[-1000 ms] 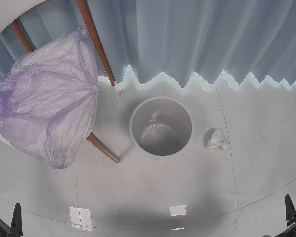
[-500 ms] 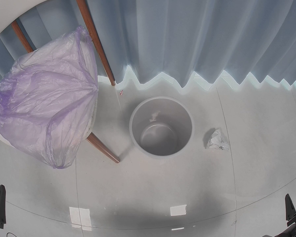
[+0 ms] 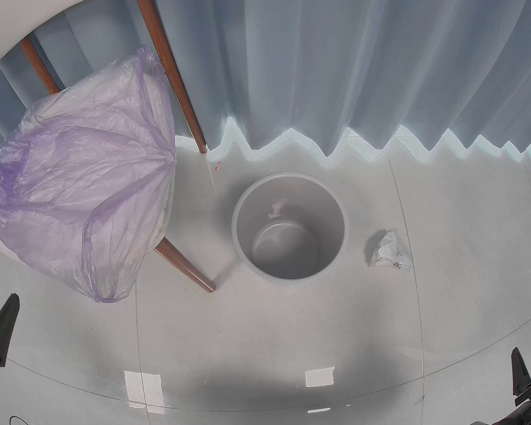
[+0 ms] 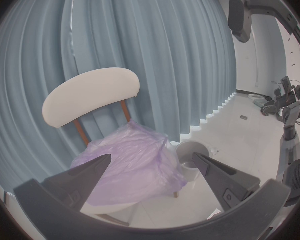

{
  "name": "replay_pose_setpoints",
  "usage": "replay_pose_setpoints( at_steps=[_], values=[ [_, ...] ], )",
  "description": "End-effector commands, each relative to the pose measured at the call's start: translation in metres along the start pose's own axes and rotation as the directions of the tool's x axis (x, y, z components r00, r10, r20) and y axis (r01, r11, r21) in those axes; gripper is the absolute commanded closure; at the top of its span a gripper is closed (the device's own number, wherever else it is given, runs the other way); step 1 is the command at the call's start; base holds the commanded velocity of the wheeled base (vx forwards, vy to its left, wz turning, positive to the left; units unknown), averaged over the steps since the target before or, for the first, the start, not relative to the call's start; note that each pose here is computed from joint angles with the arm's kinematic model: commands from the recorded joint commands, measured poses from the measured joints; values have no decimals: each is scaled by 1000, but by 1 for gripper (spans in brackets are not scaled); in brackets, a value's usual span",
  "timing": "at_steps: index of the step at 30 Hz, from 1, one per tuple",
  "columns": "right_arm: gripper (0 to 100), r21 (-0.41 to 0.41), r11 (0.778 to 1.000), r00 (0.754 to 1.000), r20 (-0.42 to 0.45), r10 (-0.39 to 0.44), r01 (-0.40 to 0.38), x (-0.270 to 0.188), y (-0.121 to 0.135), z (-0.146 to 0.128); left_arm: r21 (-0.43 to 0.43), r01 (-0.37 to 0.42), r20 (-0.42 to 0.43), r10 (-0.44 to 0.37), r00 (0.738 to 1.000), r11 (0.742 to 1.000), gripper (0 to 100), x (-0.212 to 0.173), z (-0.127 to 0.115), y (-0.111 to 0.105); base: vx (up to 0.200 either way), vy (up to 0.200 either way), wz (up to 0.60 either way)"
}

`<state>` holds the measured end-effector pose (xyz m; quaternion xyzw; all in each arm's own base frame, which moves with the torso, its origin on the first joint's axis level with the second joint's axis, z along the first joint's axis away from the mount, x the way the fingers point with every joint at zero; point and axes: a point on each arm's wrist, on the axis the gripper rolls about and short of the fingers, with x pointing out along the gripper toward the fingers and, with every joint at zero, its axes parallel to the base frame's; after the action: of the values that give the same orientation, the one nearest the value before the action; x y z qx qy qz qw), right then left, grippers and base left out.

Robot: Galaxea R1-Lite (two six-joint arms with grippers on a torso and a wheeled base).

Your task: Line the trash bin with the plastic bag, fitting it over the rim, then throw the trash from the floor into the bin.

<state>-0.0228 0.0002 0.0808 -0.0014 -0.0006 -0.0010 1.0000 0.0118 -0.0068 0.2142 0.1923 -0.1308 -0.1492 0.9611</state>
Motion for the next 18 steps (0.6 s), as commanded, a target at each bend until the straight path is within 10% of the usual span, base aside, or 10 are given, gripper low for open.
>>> replay_pose_setpoints(
  at_steps=[1, 18],
  values=[
    [0, 0, 1000, 1000, -3, 0, 0, 0, 0, -5, -22, 74, -4, -74, 997, 997, 0, 22, 7, 7, 0, 0, 0],
    [0, 0, 1000, 1000, -1, 0, 0, 0, 0, -5, 13, 238, 4, -238, 971, 971, 0, 69, 3, 1, 0, 0, 0]
  ],
)
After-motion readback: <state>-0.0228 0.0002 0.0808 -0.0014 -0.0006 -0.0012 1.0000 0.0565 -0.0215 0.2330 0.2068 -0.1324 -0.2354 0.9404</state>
